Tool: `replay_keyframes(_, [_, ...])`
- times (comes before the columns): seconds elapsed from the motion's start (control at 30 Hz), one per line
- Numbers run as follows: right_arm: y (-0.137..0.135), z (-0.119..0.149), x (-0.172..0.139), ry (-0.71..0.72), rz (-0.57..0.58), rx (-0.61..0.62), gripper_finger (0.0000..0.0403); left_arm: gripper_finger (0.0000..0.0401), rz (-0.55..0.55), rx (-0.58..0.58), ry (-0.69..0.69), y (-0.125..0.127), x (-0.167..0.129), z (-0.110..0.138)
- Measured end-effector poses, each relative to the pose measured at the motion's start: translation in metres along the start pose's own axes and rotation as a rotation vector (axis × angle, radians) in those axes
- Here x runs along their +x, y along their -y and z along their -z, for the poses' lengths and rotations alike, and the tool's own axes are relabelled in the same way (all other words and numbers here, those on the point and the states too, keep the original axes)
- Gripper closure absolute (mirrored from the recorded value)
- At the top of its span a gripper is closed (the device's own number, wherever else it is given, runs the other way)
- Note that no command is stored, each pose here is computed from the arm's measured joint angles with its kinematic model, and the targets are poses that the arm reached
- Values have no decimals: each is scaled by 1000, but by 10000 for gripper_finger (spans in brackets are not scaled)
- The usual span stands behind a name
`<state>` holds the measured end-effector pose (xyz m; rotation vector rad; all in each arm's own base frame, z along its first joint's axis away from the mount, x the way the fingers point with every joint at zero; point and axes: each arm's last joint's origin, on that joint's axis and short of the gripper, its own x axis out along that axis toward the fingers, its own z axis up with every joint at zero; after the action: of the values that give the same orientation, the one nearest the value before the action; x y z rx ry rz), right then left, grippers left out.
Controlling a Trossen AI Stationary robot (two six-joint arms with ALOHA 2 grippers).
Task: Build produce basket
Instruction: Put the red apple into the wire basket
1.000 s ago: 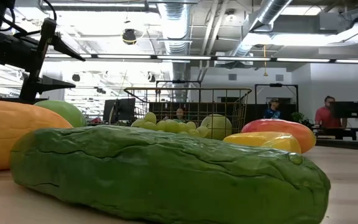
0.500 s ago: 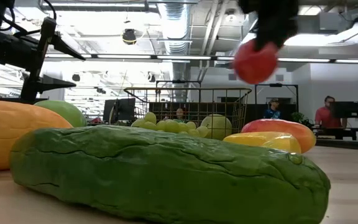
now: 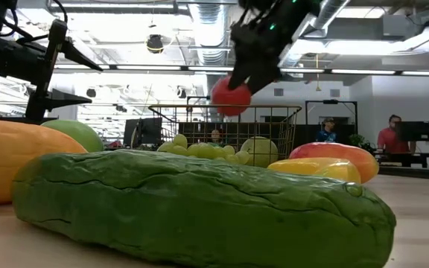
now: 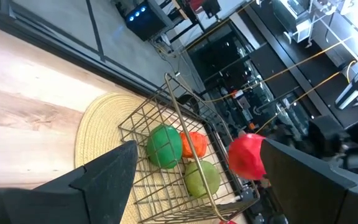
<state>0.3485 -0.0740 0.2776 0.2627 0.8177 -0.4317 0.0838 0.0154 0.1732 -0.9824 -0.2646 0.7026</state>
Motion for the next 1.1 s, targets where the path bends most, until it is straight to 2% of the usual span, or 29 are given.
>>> replay_keyframes(0.23, [8, -7, 43, -50, 16, -23, 111, 74, 2, -1, -5, 0, 0, 0])
replay_keyframes(0.43, [7, -10, 60, -131, 4, -70, 111, 74, 4, -4, -6, 0, 0, 0])
replay_keyframes(0.8, [10, -5, 73, -235, -41, -72, 75, 74, 2, 3, -5, 0, 0, 0])
replay_keyframes(1.1, [9, -2, 79, -257, -57, -68, 54, 74, 1, 3, -2, 0, 0, 0])
